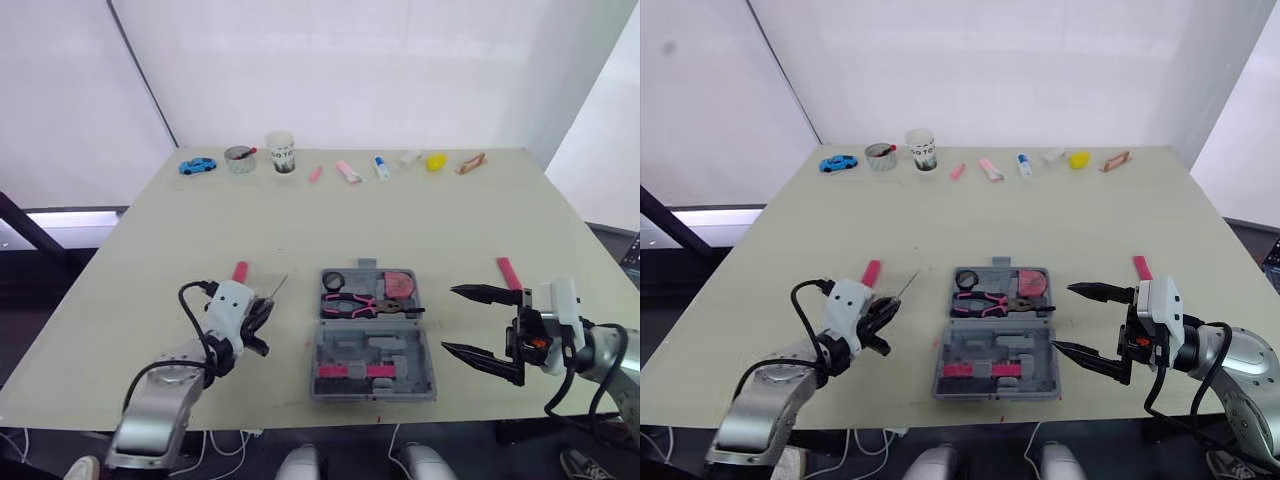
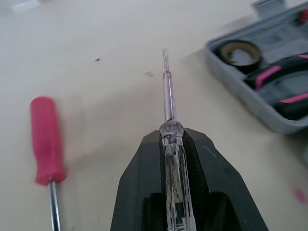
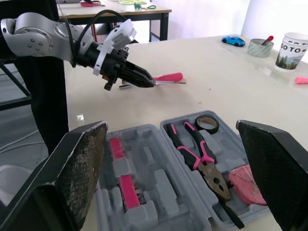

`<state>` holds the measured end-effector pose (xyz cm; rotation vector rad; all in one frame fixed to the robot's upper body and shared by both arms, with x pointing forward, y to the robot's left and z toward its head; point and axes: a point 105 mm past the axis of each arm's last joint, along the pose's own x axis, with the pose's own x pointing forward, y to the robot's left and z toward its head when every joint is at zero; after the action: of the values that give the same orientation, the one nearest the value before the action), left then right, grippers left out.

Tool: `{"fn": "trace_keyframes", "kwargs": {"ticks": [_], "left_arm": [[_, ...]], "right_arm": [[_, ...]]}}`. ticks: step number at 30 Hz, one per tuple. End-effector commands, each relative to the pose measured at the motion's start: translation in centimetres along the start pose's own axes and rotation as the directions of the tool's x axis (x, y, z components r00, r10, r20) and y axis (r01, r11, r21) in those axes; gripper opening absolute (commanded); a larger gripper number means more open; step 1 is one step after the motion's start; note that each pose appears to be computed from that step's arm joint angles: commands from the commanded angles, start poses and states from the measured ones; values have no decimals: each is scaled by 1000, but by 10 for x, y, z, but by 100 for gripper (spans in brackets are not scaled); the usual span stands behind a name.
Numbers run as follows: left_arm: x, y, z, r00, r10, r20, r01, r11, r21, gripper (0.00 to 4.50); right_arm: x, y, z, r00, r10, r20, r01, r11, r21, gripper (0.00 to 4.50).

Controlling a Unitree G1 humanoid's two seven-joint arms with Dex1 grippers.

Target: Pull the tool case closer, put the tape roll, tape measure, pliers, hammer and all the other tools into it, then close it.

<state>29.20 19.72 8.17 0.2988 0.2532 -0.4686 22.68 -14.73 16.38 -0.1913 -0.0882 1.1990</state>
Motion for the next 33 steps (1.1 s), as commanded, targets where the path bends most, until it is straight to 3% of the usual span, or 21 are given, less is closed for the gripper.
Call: {"fn": "trace_keyframes", "kwargs": {"ticks": [1,8,13,19,22,27,33], "left_arm": [[0,-12,25,986,-143,85,138,989,59,12],[10,-34,57,899,-420,125,400,903,156,12],[17,-51,55,806,-590,51,563,790,244,12],[43,-80,74,673,-739,10,692,635,342,12],[48,-87,71,617,-786,-40,749,570,337,12],[61,-89,62,568,-795,-210,805,484,343,12],[70,-89,61,539,-778,-323,835,442,328,12]], "right_arm": [[2,5,10,999,0,32,2,999,-49,450],[-2,2,6,998,-53,38,55,997,-57,450],[-4,0,5,997,-74,36,76,995,-60,450],[-17,-5,-2,991,-136,22,137,988,-68,450],[-17,-4,-4,990,-143,19,144,987,-66,450],[-20,-5,-3,984,-178,23,179,981,-80,450],[-21,-1,-5,980,-197,22,198,977,-81,450]]}}
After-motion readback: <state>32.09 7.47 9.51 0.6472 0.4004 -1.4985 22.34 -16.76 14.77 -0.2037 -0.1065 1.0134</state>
